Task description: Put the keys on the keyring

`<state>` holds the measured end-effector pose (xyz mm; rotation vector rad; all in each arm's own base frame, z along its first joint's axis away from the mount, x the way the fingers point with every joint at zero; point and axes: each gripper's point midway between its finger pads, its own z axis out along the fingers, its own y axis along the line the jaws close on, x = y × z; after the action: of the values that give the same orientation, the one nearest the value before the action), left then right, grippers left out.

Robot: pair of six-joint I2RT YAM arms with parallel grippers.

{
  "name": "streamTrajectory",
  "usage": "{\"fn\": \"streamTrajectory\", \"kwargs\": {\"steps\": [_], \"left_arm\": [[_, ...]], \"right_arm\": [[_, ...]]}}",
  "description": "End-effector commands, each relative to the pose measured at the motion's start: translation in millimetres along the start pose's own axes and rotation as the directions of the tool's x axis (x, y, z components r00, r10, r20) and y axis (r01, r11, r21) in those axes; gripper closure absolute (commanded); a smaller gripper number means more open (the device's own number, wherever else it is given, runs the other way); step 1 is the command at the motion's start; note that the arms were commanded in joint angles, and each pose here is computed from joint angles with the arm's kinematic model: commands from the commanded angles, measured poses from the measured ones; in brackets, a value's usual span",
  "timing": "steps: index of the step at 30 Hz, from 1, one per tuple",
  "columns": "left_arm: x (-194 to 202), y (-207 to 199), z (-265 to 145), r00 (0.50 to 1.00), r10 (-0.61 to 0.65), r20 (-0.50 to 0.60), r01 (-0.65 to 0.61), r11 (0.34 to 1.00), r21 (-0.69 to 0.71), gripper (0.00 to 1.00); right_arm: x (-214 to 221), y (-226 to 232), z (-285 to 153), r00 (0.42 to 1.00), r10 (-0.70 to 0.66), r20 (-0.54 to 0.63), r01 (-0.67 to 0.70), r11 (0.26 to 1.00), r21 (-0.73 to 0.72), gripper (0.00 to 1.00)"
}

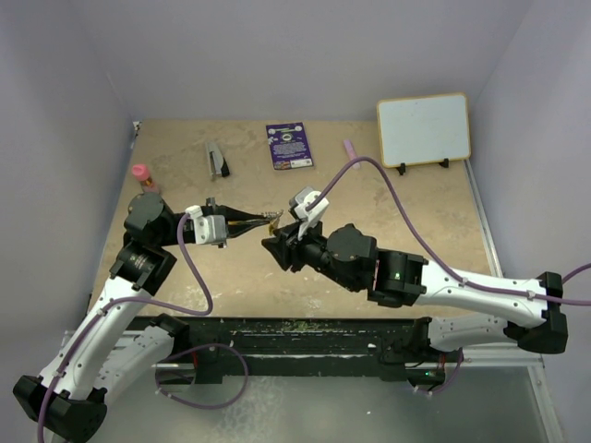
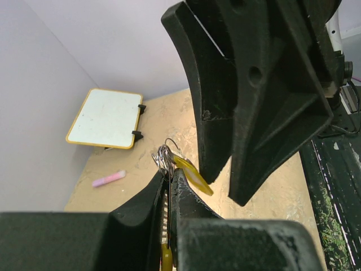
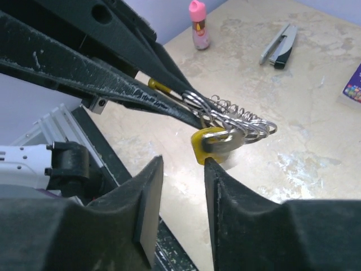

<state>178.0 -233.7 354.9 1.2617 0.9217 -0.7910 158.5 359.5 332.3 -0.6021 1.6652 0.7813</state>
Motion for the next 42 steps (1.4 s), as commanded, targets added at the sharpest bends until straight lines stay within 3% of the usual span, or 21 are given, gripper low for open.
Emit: {"fn": "streamTrajectory", "kwargs": {"steps": [1,9,17,25,34,42], "left_arm": [[-19,8,0,0.997,0.069,0.037,-0.068,0.997,-0.021,0.96],[-19,7,1,0.998,0.056,0.042,-0.055,0.998,-0.021,0.96],[-18,11,2,0.998,0.037,0.042,-0.036,0.999,-0.034,0.96],[-23,9,2,0.998,0.032,0.056,-0.031,0.999,-0.030,0.96],[-24,5,1,0.998,0.025,0.062,-0.024,1.000,-0.016,0.96],[-25,5,1,0.998,0.024,0.064,-0.023,1.000,-0.011,0.96]], "right_arm": [[-21,11,-9,0.999,0.020,0.043,-0.018,0.999,-0.048,0.53],[-30,-1,-17,0.996,0.012,0.091,-0.014,1.000,0.019,0.44],[-36,-6,-6,0.993,-0.024,0.116,0.014,0.997,0.080,0.43],[-42,-6,0,0.990,-0.031,0.140,0.017,0.995,0.100,0.60],[-46,-11,1,0.987,-0.031,0.159,0.009,0.990,0.138,0.63],[-43,-13,4,0.990,-0.034,0.140,0.012,0.987,0.158,0.91]]}}
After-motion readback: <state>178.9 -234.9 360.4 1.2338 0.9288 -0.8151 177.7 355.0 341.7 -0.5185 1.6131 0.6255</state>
